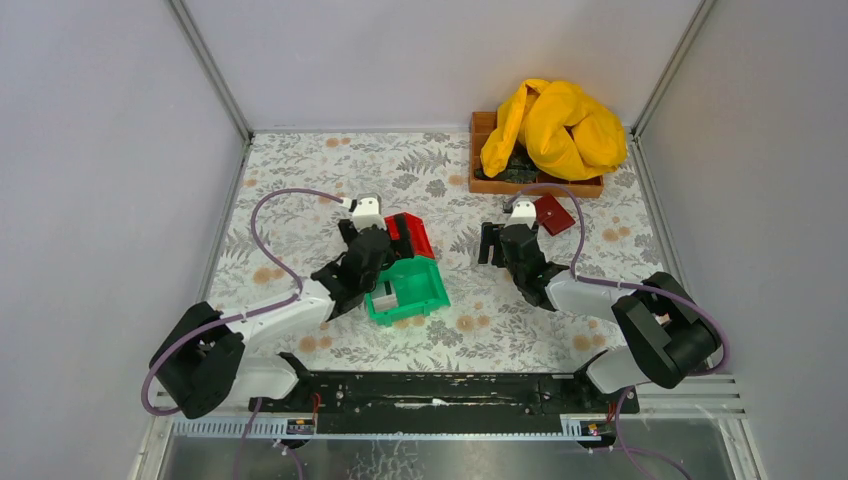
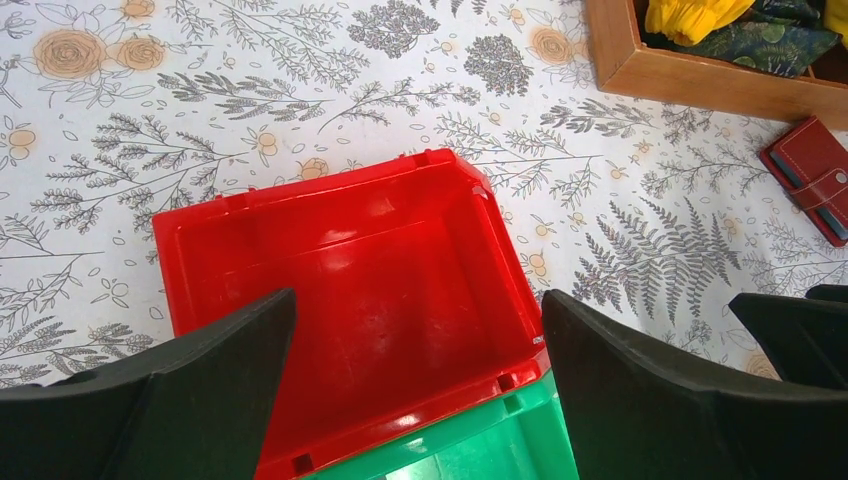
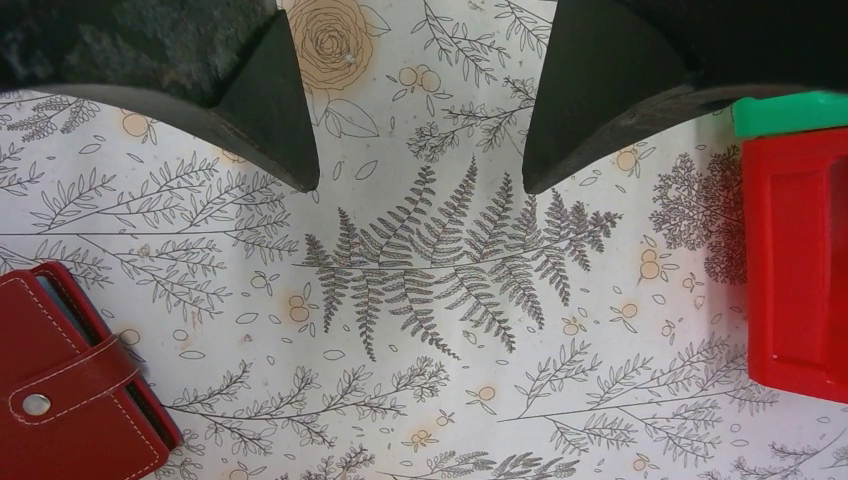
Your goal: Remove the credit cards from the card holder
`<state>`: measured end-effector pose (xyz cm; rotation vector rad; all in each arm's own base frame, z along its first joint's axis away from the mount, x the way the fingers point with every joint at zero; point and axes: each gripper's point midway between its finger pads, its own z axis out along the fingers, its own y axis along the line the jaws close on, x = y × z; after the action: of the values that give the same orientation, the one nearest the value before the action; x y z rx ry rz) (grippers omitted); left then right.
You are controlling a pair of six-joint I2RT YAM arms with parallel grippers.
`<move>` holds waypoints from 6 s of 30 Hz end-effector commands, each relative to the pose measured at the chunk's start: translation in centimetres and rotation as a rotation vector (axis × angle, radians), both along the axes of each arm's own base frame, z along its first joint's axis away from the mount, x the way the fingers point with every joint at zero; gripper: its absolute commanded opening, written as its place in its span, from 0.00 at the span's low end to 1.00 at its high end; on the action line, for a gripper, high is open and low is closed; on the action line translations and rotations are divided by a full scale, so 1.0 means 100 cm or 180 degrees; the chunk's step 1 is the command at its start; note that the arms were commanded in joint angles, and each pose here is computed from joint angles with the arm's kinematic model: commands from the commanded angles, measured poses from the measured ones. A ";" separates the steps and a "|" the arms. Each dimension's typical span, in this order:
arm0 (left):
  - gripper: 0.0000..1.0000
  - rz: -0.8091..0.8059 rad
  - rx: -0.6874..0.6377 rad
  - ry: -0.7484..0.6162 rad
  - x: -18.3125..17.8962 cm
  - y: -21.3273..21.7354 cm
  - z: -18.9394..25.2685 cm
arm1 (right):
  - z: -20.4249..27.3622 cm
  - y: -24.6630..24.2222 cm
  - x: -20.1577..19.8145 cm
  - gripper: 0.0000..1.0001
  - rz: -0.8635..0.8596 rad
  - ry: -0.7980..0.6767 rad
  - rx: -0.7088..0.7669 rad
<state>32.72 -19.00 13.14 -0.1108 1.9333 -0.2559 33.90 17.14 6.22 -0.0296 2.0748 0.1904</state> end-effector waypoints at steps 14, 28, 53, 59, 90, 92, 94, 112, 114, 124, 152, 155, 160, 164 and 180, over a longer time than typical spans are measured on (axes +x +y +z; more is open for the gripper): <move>1.00 0.0355 -0.0169 -0.0342 -0.006 0.026 0.030 | 0.024 0.025 0.009 0.50 0.0315 -0.0119 0.0134; 0.96 0.1373 -0.0070 -0.0217 -0.012 0.077 0.026 | 0.062 0.137 0.021 0.53 0.1578 -0.0084 -0.0178; 0.93 0.1459 -0.0097 -0.0241 -0.015 0.085 0.026 | 0.019 0.190 0.063 0.45 0.1782 0.0357 -0.0363; 0.93 0.1427 -0.0064 -0.0210 -0.014 0.082 0.024 | 0.018 0.194 0.061 0.47 0.1790 0.0347 -0.0379; 0.93 0.1365 -0.0045 -0.0121 -0.012 0.075 0.017 | 0.043 0.214 0.060 0.53 0.1886 0.0187 -0.0397; 0.93 0.1372 -0.0035 -0.0120 -0.011 0.076 0.017 | 0.035 0.216 0.061 0.53 0.1895 0.0227 -0.0413; 0.93 0.1376 -0.0031 -0.0126 -0.011 0.077 0.017 | 0.032 0.217 0.063 0.53 0.1894 0.0238 -0.0422; 0.93 0.1342 -0.0031 -0.0128 -0.011 0.075 0.019 | -0.007 0.219 0.085 0.54 0.1665 0.0448 -0.0670; 0.93 0.1330 -0.0030 -0.0121 -0.011 0.075 0.019 | -0.010 0.215 0.087 0.54 0.1587 0.0445 -0.0715; 0.93 0.1291 -0.0042 -0.0109 -0.011 0.072 0.019 | 0.004 0.192 0.103 0.54 0.1255 0.0357 -0.0811; 0.93 0.1165 -0.0111 -0.0027 -0.011 0.063 0.014 | 0.009 0.073 0.100 0.54 -0.0065 0.0621 -0.0510; 0.93 0.1156 -0.0129 -0.0024 -0.011 0.062 0.014 | 0.013 0.070 0.093 0.54 -0.0069 0.0610 -0.0450; 0.93 0.1125 -0.0144 -0.0003 -0.010 0.059 0.012 | 0.020 0.065 0.084 0.54 -0.0057 0.0588 -0.0406; 0.93 0.1106 -0.0147 0.0017 -0.009 0.057 0.010 | 0.021 0.064 0.075 0.54 -0.0007 0.0611 -0.0367; 0.87 0.0759 -0.0667 0.0424 -0.035 0.033 -0.002 | 0.057 0.061 0.062 0.21 0.0219 0.0353 -0.0282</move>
<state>30.42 -14.85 13.09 -0.4738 1.9495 -0.2047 39.26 23.09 8.70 -0.1614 2.2833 0.1180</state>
